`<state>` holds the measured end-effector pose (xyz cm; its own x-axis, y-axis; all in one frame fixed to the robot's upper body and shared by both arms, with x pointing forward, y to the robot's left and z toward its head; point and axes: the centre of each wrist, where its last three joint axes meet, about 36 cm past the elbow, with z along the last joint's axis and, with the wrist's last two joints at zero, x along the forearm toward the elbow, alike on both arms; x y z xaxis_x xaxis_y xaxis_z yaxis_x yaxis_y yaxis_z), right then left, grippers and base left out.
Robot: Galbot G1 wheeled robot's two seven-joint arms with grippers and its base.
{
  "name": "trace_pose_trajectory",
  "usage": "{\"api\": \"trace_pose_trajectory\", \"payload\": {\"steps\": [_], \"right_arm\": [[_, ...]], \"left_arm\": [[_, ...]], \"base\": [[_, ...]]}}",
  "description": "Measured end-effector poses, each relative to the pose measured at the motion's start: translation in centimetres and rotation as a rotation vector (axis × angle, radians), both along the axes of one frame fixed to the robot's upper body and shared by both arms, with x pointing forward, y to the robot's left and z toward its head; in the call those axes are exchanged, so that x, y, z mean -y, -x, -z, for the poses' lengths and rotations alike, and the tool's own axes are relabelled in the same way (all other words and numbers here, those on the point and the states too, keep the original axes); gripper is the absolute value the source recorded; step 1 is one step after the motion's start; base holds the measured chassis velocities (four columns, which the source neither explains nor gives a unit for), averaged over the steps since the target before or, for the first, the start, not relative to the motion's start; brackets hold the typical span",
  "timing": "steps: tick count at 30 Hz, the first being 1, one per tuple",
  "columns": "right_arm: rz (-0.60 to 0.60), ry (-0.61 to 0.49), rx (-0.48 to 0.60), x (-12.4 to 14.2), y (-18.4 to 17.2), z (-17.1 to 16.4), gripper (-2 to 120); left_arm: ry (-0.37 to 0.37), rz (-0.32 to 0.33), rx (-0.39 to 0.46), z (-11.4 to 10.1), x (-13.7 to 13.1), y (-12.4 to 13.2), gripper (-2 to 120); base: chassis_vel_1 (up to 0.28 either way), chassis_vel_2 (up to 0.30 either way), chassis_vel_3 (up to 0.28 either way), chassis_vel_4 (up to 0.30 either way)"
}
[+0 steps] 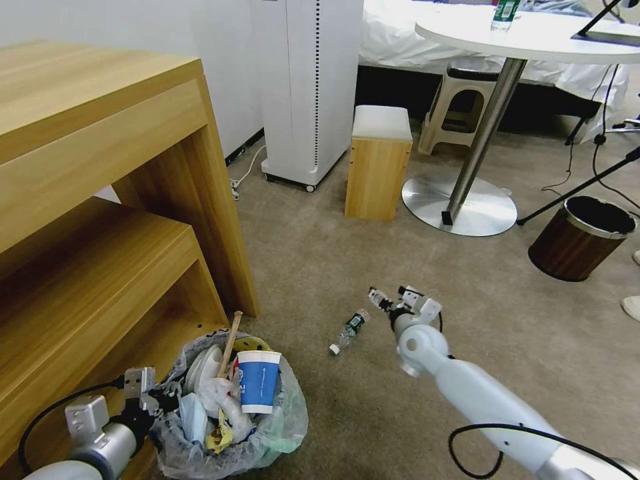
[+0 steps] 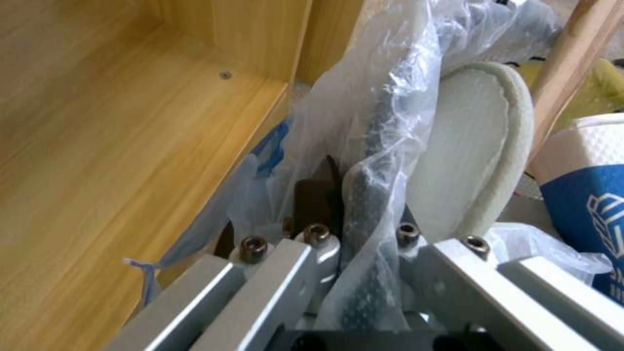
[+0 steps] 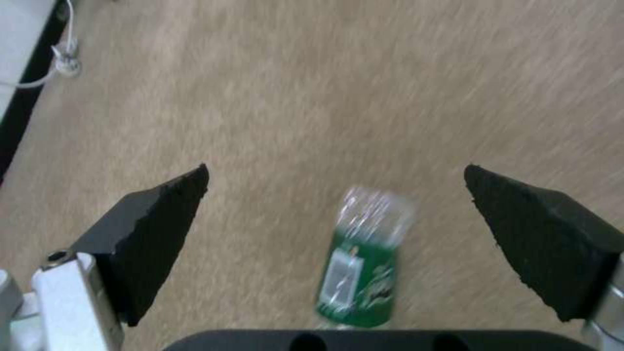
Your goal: Pick up the trash bin and place the garbage on the floor into it.
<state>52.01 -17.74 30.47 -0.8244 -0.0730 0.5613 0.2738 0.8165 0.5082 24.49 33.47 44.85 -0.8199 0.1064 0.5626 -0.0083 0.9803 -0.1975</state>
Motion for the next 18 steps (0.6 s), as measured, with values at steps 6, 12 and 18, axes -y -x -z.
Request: {"api": "trace_pose_trajectory", "payload": {"steps": [6,12,18], "right_arm": [[-0.008,-0.021,-0.058,-3.0,-0.9,2.5,100],[0.001,0.007,-0.106,-3.8,-0.6,5.6,100],[-0.001,0.026,-0.11,-3.8,-0.4,7.4,95]], "left_arm": [[0.001,0.0,-0.002,0.0,0.0,0.0,1],[0.0,0.001,-0.004,0.0,0.0,0.2,1],[0.003,0.004,-0.001,-0.2,0.1,0.3,1]], "base": [[0.0,0.0,0.0,0.0],[0.0,0.0,0.0,0.0],[0.0,0.0,0.0,0.0]]}}
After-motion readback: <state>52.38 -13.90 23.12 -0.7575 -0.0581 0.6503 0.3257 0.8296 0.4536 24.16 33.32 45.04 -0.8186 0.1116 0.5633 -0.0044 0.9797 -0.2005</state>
